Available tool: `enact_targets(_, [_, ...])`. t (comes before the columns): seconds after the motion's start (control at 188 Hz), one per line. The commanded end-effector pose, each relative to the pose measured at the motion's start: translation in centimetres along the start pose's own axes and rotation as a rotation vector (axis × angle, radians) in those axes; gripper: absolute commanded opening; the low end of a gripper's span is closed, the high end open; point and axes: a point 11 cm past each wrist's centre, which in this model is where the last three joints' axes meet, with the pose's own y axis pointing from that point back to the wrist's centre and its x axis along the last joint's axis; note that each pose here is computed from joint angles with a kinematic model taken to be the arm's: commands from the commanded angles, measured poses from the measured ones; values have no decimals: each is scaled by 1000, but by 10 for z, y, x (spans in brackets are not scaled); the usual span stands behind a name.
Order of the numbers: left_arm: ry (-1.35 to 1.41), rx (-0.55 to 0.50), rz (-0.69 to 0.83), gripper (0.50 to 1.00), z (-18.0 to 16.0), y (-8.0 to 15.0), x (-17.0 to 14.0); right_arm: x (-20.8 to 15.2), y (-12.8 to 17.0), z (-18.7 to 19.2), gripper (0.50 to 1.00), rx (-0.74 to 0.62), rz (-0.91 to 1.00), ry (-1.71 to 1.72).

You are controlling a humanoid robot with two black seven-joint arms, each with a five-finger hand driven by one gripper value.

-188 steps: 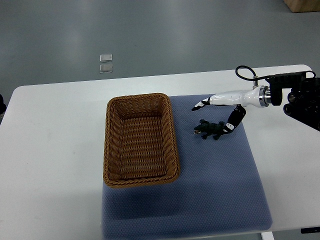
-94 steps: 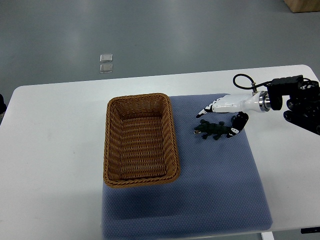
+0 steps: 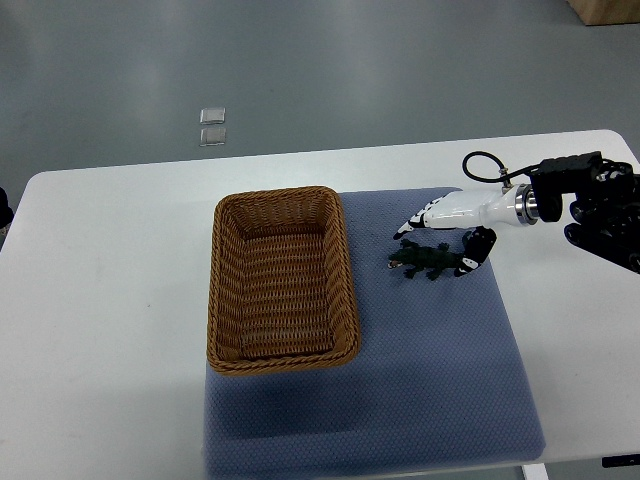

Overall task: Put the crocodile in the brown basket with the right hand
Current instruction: 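Close the right hand fingers around the crocodile and lift it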

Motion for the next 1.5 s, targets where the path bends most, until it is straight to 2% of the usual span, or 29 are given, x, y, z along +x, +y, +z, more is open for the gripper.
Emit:
enact_targets(0.0, [-1,0,0,1000,0,0,0,-2,-2,-2,881,4,-9,5])
enact_targets(0.154, [-2,0,0,1000,0,0,0,-2,-4,-1,856,0,-14,11])
enact_targets(0.271, [-2,0,0,1000,0,0,0,-6,-6,0,813,-5,-30,36])
enact_targets(0.483, [-2,-2,0,1000,1,0,0,-7,-7,2,795,-14,-30,48])
enact_targets(0.622, [-4,-3,0,1000,2,0,0,-6,-7,3,756,-17,-24,54])
enact_targets(0.845, [-4,-5,0,1000,3,0,0,-4,-6,4,631,-20,-16,61])
enact_targets(1.036, [-2,-5,0,1000,3,0,0,4,-5,4,500,-21,-1,75])
enact_targets(1.493, [1,-4,0,1000,3,0,0,29,0,4,500,-26,77,109])
